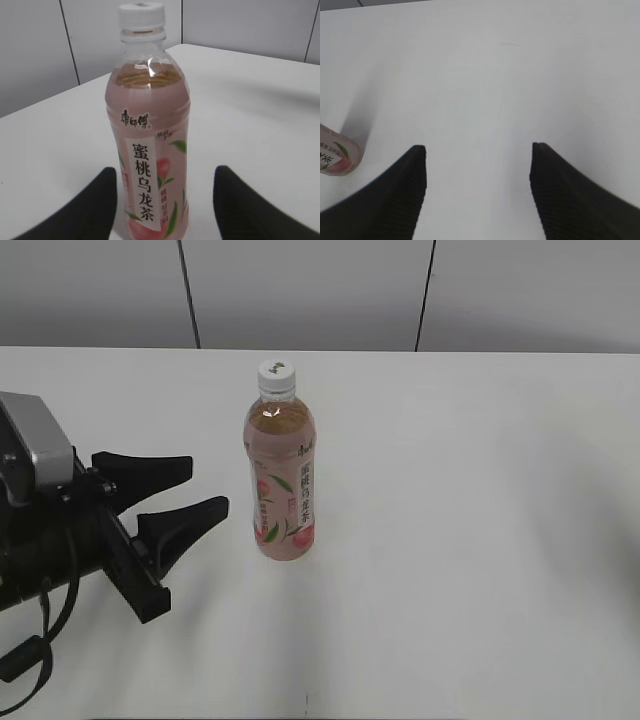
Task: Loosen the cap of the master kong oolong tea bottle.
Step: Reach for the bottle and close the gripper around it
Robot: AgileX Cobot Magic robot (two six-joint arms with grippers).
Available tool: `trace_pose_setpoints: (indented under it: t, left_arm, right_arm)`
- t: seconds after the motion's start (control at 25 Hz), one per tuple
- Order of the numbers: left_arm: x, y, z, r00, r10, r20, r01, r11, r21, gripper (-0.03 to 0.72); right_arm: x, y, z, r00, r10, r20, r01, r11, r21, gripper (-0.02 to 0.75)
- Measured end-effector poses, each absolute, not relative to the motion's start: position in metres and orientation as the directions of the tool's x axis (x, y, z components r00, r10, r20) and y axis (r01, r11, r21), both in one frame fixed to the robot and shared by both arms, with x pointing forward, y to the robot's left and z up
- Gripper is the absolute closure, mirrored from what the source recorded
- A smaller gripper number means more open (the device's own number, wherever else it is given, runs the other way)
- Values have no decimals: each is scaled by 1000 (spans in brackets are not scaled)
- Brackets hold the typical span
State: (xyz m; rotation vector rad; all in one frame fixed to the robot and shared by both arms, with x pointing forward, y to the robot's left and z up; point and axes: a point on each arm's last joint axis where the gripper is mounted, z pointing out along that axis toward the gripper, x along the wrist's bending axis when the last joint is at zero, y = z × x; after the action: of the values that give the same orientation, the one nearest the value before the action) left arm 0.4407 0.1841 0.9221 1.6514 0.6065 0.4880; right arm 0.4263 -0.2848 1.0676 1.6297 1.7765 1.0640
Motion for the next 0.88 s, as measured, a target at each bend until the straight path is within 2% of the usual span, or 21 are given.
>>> trace_pose_setpoints:
  t: [0.24, 0.52, 0.88]
  left_arm:
    - [442, 185, 922, 760, 650, -23, 120, -106, 987, 307]
    - [448, 189, 923, 714, 699, -37, 130, -80, 988, 185]
    - [450, 188, 906, 713, 698, -71, 196, -102, 975, 172]
  right_arm:
    - [426, -285, 1068, -158, 977, 141, 586, -23, 810, 244]
    - [426, -285, 1068, -157, 978, 141, 585, -23, 811, 244]
    - [426, -285, 1068, -157, 978, 141, 585, -23, 811, 244]
